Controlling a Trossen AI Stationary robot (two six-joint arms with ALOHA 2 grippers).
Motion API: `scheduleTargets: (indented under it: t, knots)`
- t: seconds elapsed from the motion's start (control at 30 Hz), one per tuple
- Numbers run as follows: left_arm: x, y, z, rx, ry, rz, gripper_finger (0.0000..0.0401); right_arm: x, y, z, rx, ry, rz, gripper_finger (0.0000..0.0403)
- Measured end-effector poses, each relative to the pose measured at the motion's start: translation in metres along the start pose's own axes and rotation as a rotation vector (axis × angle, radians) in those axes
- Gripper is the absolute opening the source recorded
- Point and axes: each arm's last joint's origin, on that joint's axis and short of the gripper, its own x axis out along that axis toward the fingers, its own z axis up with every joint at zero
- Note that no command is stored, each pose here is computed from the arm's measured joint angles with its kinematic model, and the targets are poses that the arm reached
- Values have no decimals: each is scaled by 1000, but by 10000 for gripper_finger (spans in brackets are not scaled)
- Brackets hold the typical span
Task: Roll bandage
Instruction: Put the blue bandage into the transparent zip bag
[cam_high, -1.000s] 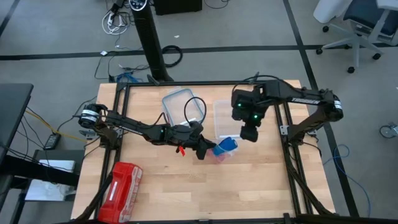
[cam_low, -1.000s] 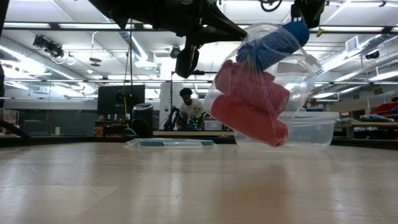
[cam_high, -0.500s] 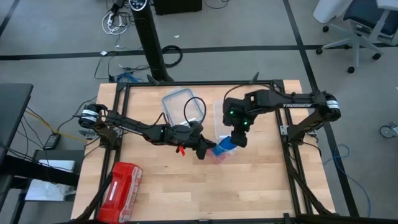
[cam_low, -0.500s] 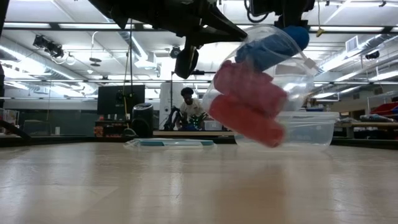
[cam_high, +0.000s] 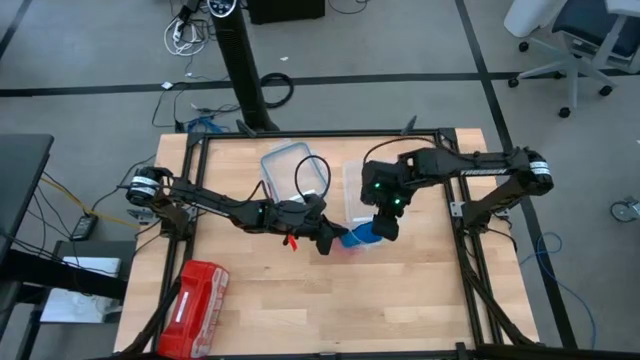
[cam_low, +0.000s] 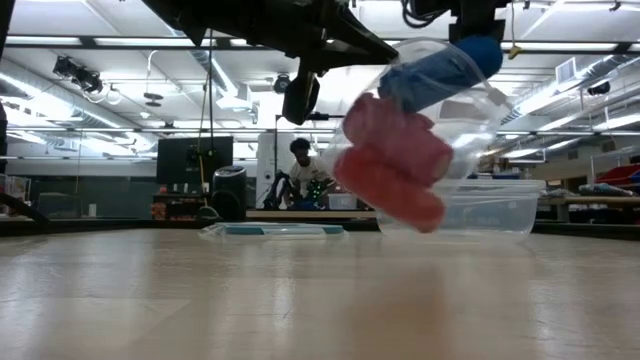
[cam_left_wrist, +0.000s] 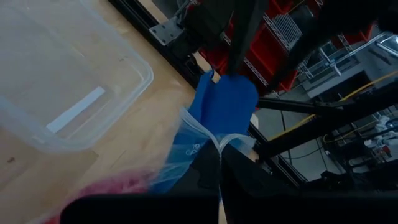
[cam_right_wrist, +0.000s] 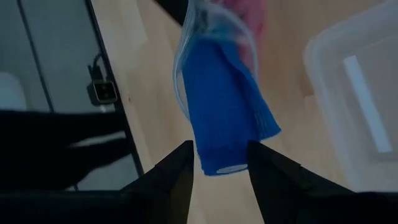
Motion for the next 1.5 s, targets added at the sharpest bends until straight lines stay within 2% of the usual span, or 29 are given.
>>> scheduleTargets:
  t: [0.23,0.33,0.47,0.77,0.93,1.07,1.5]
  knots:
    - [0,-1,1,-1,-7,-8,4,-29,-1,-15,-12,-107,-73,150]
    - [0,-1,1,-1,-7,-8,4,-36,-4,-21,-45,-138,-155,150]
    - [0,-1,1,2,-10,-15,4,-41,-4,-23,-58,-167,-175,150]
    - [0,-2,2,3,-9,-31,4,-23,-15,-28,20,-159,-114,150]
    - [0,-3,1,4,-5,-35,4,-13,-24,-30,81,-264,18,151]
    - [0,-4,1,4,0,-52,4,-7,-34,-36,113,-286,99,151]
    - [-1,-8,4,30,-15,-108,4,-27,-47,-68,136,-387,190,187]
